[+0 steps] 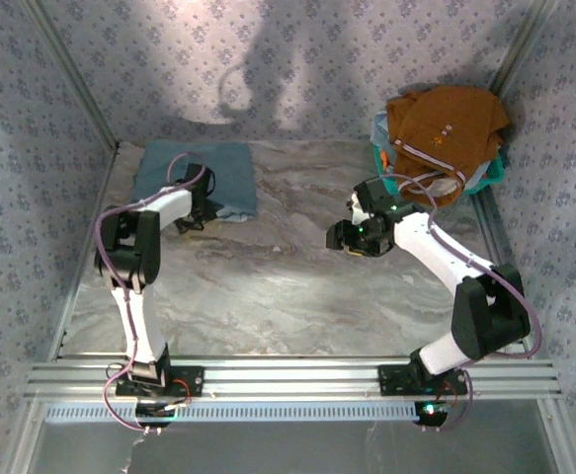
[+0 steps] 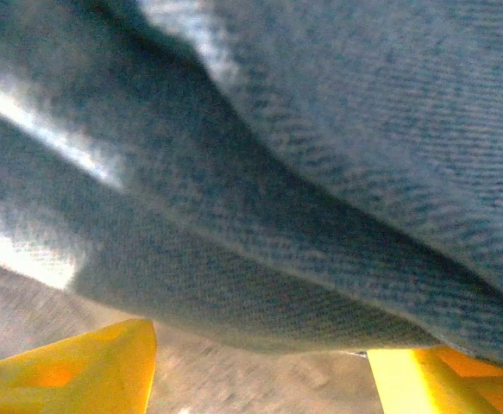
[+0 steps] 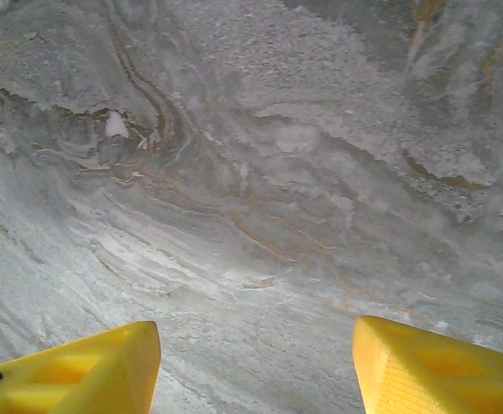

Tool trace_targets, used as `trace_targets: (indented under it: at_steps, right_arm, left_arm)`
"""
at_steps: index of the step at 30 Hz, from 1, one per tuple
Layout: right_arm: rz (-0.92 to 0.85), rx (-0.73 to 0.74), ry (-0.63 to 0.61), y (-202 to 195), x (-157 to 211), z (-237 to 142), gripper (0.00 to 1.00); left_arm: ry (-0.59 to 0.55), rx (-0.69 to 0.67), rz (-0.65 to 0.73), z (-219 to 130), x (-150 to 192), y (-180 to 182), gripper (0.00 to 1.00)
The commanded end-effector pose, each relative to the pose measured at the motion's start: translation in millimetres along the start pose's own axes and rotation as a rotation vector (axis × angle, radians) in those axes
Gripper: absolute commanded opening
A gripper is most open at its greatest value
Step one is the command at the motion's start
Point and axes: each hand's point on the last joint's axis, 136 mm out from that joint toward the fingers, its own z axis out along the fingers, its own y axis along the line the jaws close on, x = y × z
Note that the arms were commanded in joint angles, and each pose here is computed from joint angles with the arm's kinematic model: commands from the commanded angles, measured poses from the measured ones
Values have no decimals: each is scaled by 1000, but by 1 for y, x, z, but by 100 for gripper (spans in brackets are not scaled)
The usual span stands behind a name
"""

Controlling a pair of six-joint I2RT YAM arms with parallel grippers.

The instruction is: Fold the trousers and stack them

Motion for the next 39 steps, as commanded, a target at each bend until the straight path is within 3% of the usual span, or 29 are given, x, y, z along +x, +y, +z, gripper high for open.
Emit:
trace_targets:
  at_steps: [1,11,15,27,32,35,39]
  right_arm:
    - [-6,-2,-16,-10,2,-9,62]
    - [47,-17,-54,-28,-1,-21,63]
    - [56,-27,-61,-30,-3,-20,63]
    - [86,5,-83,-43,2,-30,64]
    - [96,14,-106,-45,2,-40,65]
    - [94,20,-125,-44,1,-48,65]
    - [88,14,-155,-40,0,-64,65]
  left_arm:
    - [-3,-58,-70,11,-16,11,68]
    - [-23,-145,-238,30,-61,63,68]
    - [-10,-152,-266,39,-67,63,68]
    - [-38,76,-311,37,-85,12,70]
    - [-88,231,-246,9,-87,-8,71]
    - [-56,324,-197,-8,-78,-20,75]
    - [-17,336,-158,-26,-46,-12,79]
